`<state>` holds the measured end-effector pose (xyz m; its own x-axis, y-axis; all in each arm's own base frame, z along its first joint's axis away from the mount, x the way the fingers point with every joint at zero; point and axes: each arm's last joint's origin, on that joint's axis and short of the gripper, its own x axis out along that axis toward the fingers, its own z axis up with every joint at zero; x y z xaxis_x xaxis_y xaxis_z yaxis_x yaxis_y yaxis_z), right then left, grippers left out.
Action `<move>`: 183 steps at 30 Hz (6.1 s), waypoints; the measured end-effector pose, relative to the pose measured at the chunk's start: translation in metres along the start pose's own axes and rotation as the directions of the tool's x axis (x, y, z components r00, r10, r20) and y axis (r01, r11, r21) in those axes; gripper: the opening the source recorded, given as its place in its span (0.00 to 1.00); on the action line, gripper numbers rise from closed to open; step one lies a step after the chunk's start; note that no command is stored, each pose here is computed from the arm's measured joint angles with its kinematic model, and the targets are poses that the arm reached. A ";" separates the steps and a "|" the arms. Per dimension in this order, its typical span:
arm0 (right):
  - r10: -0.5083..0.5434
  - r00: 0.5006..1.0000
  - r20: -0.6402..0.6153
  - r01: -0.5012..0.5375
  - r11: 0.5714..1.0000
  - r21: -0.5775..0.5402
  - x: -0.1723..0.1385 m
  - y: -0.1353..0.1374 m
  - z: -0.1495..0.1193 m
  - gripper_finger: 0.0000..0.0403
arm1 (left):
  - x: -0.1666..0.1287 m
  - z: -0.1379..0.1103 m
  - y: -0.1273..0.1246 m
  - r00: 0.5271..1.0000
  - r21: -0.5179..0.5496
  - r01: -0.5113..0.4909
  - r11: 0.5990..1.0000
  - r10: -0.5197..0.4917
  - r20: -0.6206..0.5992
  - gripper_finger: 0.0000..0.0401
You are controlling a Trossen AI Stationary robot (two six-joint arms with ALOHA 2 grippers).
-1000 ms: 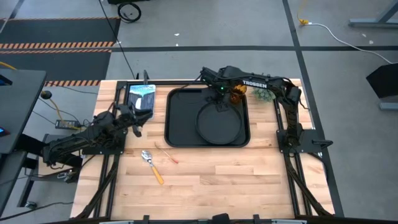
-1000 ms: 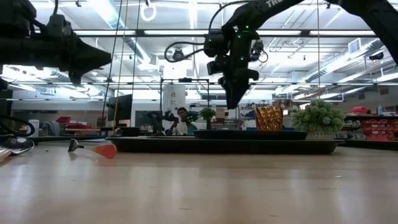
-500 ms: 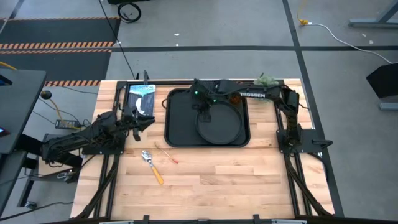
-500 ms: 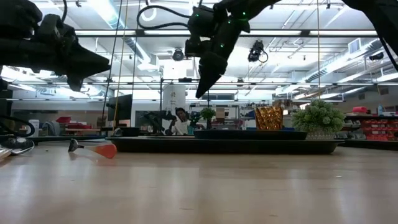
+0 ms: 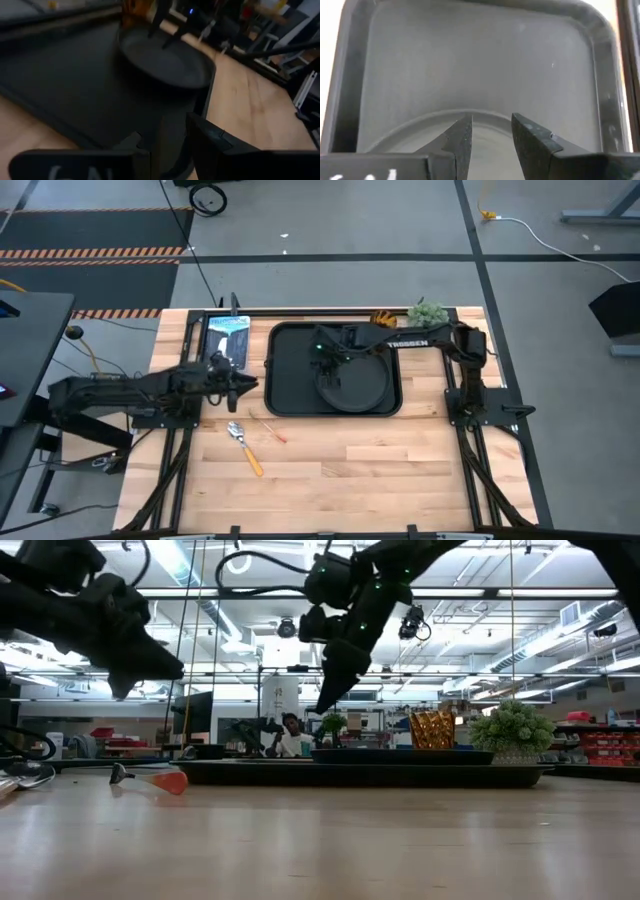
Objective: Pick and place plate/cup/fork/spoon on tray
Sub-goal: Put the orange fork to the left of the black plate on the black tray
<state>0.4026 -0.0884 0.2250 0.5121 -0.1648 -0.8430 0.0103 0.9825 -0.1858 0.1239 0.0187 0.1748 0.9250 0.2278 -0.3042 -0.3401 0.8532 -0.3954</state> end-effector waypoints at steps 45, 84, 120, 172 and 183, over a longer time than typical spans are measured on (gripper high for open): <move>-0.376 0.676 0.634 0.438 0.897 0.065 0.007 0.040 -0.095 0.35 | 0.097 -0.016 -0.146 0.465 -0.241 -0.864 0.442 0.518 -0.718 0.24; -0.155 0.709 0.688 0.308 0.946 -0.105 0.007 0.084 -0.098 0.35 | 0.137 -0.058 -0.138 0.329 -0.196 -0.926 0.322 0.437 -0.837 0.21; -0.194 0.700 0.687 0.362 0.926 -0.108 -0.011 0.071 -0.095 0.35 | 0.152 0.038 -0.171 0.458 -0.122 -0.787 0.605 0.441 -0.772 0.03; -0.162 0.817 0.553 0.248 0.965 -0.084 -0.037 0.061 -0.108 0.33 | 0.213 0.042 0.018 0.777 -0.486 -0.537 0.689 0.180 -0.603 0.06; -0.130 0.816 0.563 0.232 0.966 -0.112 -0.038 0.071 -0.107 0.33 | 0.209 0.038 0.020 0.737 -0.511 -0.600 0.616 0.177 -0.653 0.07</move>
<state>0.2924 -0.0216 0.1900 0.9002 -0.2137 -0.3794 0.0323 0.9016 -0.4313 0.3164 0.1015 0.1362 0.5108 0.0127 -0.8596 -0.8510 0.1492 -0.5035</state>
